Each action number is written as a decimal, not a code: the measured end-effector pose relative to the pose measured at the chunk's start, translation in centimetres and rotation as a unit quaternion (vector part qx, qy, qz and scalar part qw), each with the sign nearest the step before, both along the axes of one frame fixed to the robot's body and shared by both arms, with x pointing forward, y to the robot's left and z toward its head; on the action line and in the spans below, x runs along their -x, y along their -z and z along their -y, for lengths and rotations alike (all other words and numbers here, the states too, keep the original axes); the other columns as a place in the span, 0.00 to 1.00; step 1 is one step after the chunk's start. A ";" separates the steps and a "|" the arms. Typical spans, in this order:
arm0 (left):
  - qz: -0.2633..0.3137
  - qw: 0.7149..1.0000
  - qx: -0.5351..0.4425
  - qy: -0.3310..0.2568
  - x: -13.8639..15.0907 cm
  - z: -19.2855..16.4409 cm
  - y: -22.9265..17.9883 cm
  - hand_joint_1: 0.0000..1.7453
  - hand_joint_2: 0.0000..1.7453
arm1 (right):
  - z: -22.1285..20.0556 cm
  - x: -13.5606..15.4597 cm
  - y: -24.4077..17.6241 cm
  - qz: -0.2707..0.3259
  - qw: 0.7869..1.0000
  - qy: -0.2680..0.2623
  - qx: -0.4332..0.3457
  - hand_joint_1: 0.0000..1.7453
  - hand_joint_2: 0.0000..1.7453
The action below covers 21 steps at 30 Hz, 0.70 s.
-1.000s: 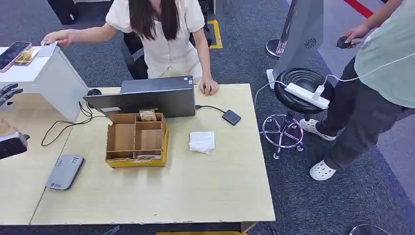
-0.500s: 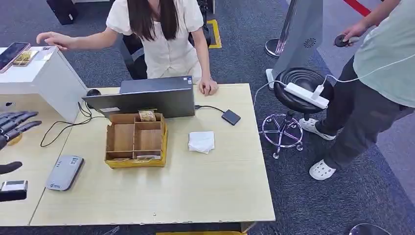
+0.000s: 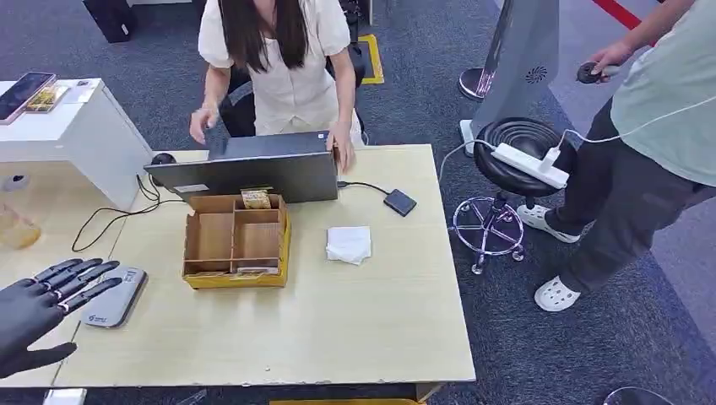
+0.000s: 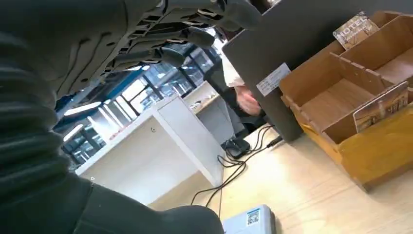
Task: Pass the card to the sensor for recognition and then transmit it.
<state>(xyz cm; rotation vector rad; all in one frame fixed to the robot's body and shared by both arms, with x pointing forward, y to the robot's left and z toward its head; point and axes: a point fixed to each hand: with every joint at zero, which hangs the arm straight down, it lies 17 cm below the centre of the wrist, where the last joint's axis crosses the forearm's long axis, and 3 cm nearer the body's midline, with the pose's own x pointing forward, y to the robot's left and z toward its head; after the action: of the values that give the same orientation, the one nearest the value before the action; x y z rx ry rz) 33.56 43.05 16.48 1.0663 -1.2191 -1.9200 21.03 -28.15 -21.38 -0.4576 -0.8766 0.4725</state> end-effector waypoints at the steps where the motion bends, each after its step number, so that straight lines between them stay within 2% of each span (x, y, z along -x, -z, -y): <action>1: -0.005 1.000 0.007 0.000 0.4 0.7 0.9 0.00 1.00 | 0.0 0.0 0.0 0.000 1.000 0.001 0.000 0.00 1.00; 7: 0.004 0.999 0.037 -0.013 0.1 2.4 1.7 0.00 1.00 | 0.3 0.1 0.0 0.001 1.000 0.012 0.002 0.00 1.00; 14: 0.039 0.992 0.097 -0.068 -1.7 7.1 4.2 0.00 1.00 | 0.4 0.7 0.1 0.000 1.000 0.029 0.003 0.00 1.00; 21: 0.054 0.984 0.141 -0.091 -3.2 10.4 5.2 0.00 1.00 | 0.2 1.0 0.2 -0.003 1.000 0.030 0.001 0.00 1.00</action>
<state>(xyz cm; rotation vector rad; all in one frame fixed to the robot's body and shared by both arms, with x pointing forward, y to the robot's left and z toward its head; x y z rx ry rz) 36.77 32.67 11.24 1.0993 -1.3552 -1.5175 20.01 -28.34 -21.56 -0.4837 -0.8536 0.4193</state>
